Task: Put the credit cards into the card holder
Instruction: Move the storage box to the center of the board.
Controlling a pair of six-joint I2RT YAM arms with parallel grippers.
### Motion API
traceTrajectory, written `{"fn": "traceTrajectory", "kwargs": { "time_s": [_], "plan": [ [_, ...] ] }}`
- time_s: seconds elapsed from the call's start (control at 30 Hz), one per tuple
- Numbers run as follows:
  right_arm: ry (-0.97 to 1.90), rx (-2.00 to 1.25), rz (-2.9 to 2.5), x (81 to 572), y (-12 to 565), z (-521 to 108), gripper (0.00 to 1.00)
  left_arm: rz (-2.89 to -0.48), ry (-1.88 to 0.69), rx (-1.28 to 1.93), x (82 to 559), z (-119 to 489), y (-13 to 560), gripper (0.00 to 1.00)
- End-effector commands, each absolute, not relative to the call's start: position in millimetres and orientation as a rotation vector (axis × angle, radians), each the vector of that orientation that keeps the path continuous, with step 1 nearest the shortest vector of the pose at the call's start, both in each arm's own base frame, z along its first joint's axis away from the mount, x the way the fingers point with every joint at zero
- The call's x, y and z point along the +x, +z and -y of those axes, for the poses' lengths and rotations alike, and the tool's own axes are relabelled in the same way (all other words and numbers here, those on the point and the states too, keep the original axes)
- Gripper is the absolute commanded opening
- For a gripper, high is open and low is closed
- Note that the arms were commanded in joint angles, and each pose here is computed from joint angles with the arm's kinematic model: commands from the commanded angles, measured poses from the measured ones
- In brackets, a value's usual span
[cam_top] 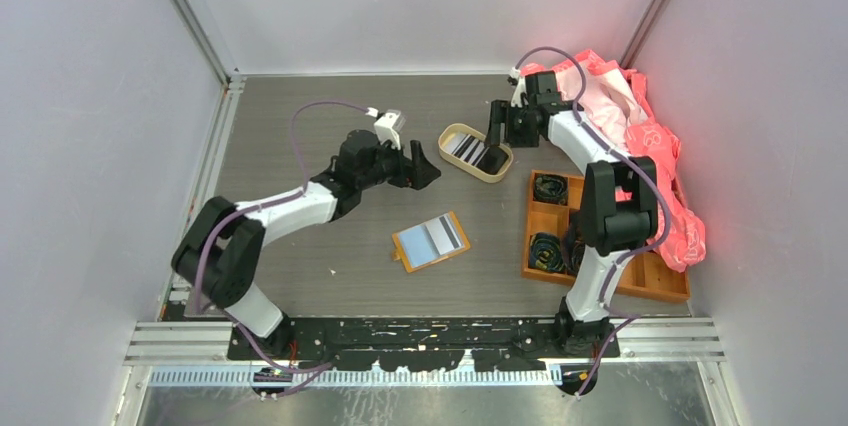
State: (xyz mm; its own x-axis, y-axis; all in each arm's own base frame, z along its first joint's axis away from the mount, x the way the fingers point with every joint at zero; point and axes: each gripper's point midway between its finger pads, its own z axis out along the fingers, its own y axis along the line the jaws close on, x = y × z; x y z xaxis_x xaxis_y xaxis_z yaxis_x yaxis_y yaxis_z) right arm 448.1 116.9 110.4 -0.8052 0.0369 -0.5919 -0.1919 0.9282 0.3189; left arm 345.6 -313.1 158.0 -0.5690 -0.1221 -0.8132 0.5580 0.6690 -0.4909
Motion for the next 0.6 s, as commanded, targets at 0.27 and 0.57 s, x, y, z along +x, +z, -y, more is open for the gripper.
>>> {"fn": "traceTrajectory", "kwargs": {
  "time_s": [0.27,0.57],
  "plan": [
    [0.312,-0.146,-2.595,456.2,69.3,-87.5,0.57,-1.833,-0.980,0.432,395.2,334.8,155.1,0.67],
    [0.397,-0.268,-2.625,446.6,63.6,-104.4,0.20,-1.815,-1.011,0.434,375.1,318.9,148.7,0.66]
  ]
}}
